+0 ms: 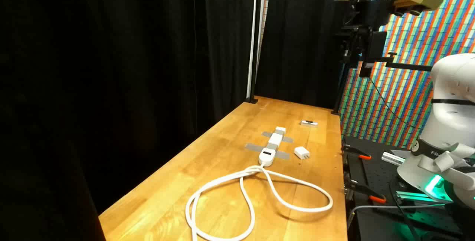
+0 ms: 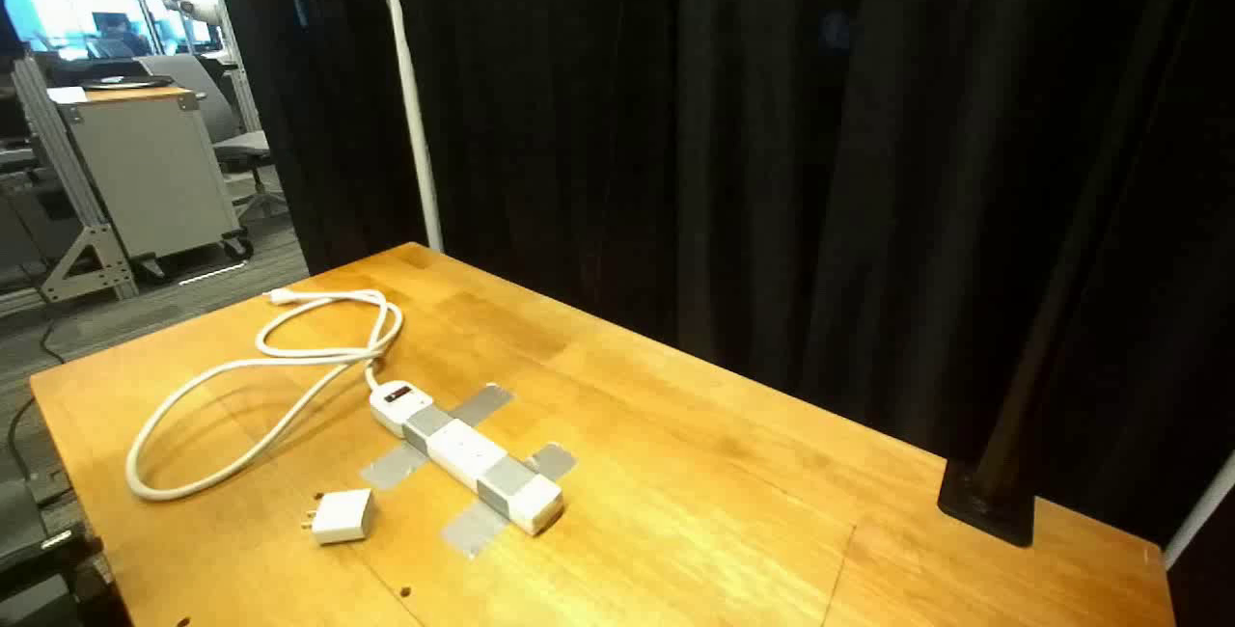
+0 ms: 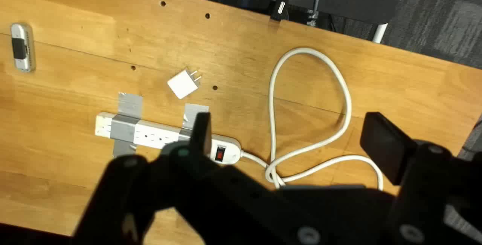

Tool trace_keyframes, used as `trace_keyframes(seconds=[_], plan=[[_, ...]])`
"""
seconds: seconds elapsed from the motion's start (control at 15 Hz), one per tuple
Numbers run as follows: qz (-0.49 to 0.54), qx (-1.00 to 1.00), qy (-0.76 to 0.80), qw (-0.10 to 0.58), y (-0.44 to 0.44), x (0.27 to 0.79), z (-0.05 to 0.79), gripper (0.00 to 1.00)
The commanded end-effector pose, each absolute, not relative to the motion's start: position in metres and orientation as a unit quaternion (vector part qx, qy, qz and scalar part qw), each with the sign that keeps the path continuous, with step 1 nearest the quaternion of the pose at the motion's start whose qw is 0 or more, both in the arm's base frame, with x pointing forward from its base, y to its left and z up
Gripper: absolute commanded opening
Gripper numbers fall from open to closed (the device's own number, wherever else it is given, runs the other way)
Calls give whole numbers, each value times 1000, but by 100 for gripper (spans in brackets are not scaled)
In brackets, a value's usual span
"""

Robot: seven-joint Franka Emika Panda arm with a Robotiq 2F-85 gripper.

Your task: Plug the charger head into the extension cable

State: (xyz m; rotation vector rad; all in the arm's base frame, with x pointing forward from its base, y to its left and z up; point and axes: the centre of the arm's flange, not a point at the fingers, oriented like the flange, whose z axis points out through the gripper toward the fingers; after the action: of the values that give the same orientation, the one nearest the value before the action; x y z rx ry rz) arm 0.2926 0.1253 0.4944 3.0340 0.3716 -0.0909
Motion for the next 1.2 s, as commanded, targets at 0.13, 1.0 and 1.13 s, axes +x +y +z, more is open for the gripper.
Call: trace_keyframes(seconds=[0.13, 1.0, 1.13], plan=[[-23, 991, 122, 41, 126, 293, 500, 100], [-100, 993, -65, -5, 75, 340, 429, 100], [-103, 989, -97, -41, 63, 345, 398, 100]])
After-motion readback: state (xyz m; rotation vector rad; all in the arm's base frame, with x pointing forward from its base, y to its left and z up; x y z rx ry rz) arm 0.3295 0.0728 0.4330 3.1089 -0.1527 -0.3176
